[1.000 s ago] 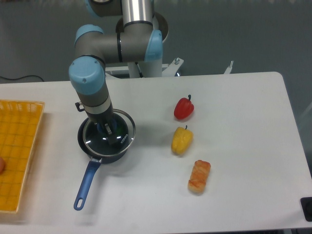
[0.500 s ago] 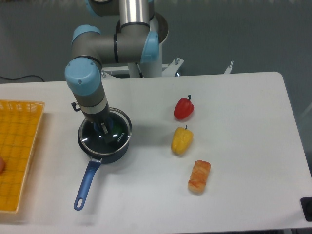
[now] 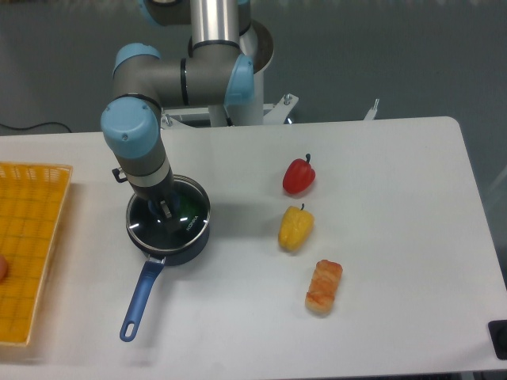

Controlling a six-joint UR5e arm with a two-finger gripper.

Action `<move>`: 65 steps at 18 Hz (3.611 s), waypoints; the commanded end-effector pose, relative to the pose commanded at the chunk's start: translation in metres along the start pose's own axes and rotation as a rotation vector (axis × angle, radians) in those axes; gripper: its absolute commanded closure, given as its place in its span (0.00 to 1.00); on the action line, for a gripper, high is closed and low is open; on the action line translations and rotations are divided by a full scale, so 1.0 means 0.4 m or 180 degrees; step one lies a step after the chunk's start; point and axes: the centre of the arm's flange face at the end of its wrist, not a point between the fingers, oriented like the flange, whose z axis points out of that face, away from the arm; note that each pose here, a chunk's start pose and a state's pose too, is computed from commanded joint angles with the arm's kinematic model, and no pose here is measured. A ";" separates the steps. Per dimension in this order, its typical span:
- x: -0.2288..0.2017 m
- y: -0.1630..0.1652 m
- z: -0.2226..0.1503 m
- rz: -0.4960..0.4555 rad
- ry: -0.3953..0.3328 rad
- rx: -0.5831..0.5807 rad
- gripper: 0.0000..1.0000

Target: Close the pot lid

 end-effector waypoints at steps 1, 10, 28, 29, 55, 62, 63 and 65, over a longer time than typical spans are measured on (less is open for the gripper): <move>-0.002 -0.001 0.006 -0.0005 0.0013 -0.0006 0.40; 0.004 -0.017 0.023 -0.0006 0.0037 -0.0014 0.40; 0.003 -0.020 0.033 -0.0011 0.0055 -0.0023 0.24; 0.003 -0.020 0.033 -0.0011 0.0053 -0.0027 0.22; -0.155 0.338 -0.200 -0.0710 -0.0433 -0.0051 0.00; -0.256 0.632 -0.198 -0.0026 -0.0303 -0.0148 0.00; -0.271 0.666 -0.193 0.0076 -0.0292 -0.0151 0.00; -0.297 0.723 -0.181 0.0320 -0.0256 -0.0164 0.00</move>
